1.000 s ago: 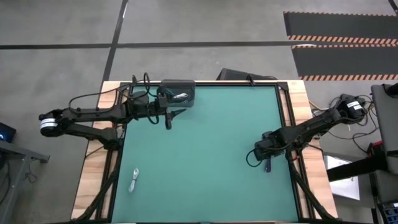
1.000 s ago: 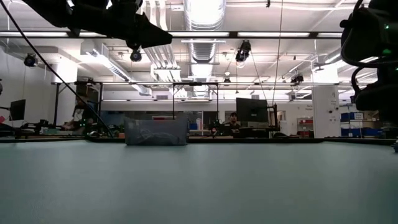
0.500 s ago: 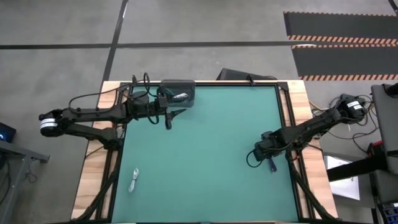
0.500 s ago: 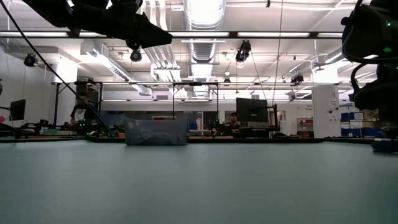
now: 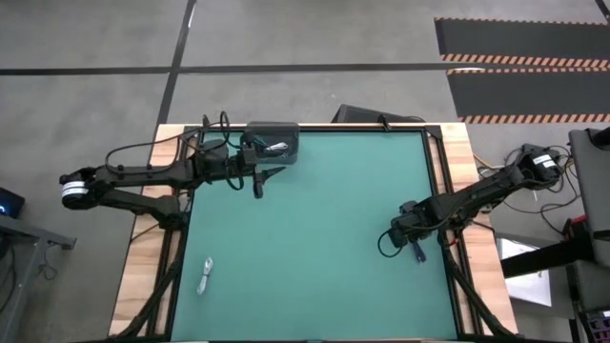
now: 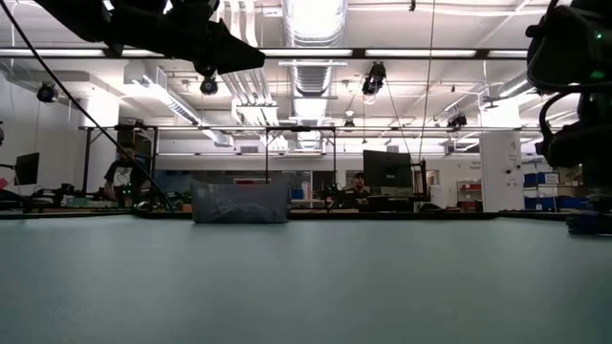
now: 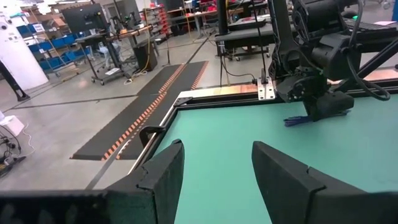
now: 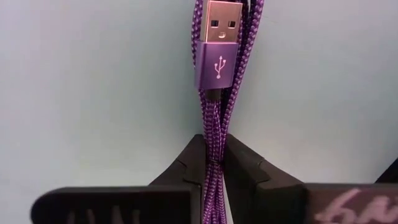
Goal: Pick and place USB-C Cables
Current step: Put the purple charger cable into the bin
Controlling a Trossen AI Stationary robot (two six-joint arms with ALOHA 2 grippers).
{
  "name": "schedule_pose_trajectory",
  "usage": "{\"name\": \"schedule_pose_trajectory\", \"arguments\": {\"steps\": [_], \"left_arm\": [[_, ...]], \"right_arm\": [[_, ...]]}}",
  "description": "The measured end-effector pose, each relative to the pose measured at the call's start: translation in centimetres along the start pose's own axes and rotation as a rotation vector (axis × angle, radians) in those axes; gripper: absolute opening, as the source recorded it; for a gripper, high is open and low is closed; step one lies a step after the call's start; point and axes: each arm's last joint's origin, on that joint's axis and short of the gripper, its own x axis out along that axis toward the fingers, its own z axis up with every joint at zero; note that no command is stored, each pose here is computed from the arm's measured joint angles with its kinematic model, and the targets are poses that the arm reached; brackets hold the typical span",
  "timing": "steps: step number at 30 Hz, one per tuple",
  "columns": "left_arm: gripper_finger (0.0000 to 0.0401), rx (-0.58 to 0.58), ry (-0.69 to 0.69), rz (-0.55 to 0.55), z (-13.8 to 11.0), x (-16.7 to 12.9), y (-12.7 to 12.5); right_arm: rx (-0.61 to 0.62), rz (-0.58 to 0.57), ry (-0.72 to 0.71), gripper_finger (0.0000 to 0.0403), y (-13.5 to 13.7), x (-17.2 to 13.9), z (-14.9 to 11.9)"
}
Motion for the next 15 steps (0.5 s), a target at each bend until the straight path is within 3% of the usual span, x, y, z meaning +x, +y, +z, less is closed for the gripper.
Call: {"name": "schedule_pose_trajectory", "arguments": {"steps": [15], "left_arm": [[0.0173,-0.027,-0.009,0.001,0.1,0.0,0.0]], "right_arm": [[-0.19,0.179,-0.301,0.0023,2.5,-4.3,0.6]]}}
